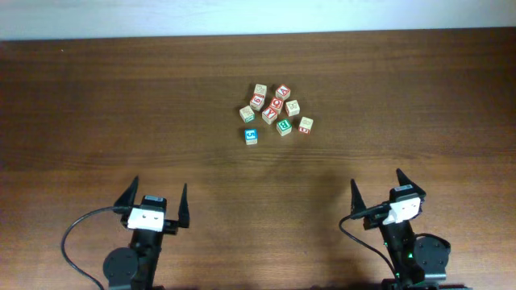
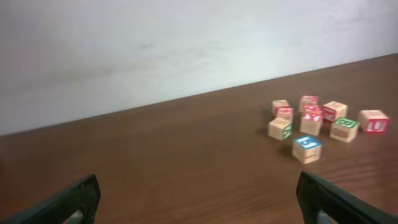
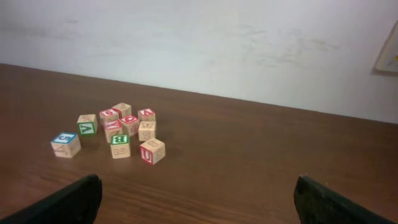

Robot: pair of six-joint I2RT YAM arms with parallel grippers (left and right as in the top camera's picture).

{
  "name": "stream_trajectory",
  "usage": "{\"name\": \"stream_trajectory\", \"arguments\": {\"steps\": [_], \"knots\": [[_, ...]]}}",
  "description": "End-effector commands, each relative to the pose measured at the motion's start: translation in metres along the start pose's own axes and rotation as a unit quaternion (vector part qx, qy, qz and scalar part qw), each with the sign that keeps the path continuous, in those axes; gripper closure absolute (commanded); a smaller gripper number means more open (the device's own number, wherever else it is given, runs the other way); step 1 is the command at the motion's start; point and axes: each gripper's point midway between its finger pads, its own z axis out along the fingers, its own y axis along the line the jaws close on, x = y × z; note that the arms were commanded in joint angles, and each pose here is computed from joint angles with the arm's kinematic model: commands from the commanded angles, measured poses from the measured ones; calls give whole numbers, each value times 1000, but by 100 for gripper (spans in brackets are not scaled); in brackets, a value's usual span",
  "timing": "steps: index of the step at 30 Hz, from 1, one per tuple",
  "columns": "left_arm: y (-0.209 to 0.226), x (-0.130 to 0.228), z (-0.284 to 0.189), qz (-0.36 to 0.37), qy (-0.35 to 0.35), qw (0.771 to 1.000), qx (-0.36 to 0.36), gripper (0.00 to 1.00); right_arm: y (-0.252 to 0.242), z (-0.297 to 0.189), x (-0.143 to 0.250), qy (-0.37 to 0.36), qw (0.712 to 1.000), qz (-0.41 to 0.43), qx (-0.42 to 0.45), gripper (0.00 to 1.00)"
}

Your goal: Rotate 3 blocks

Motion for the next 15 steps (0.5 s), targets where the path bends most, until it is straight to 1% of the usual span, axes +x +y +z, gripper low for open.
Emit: {"name": "stream_trajectory", "arguments": {"steps": [1, 2, 4, 5, 7, 9, 11, 12, 13, 15], "knots": [[-5, -10, 0, -38, 3, 999, 21, 1, 11, 0, -3, -7, 999, 27, -32, 1], [-4, -18, 1, -41, 12, 999, 22, 1, 11, -1, -6, -7, 998, 45, -33, 1], [-2, -26, 9, -52, 62, 996, 31, 1, 21, -1, -15, 5, 997, 52, -65, 2], [-4, -38, 22, -61, 87, 993, 53, 1, 20, 2, -21, 30, 996, 59, -67, 1], [2, -54, 50, -73, 130, 987, 65, 1, 20, 16, -40, 77, 991, 73, -80, 2], [4, -55, 68, -83, 162, 980, 75, 1, 18, 32, -61, 125, 984, 89, -92, 2], [1, -59, 72, -86, 163, 979, 90, 1, 14, 47, -79, 161, 977, 100, -94, 2], [-1, -71, 76, -87, 156, 979, 103, 1, 13, 60, -92, 188, 970, 110, -104, 2], [1, -84, 78, -88, 160, 978, 102, 1, 9, 76, -95, 236, 958, 126, -104, 1], [6, -106, 84, -93, 175, 975, 104, 1, 5, 95, -101, 275, 945, 139, -106, 2]]}}
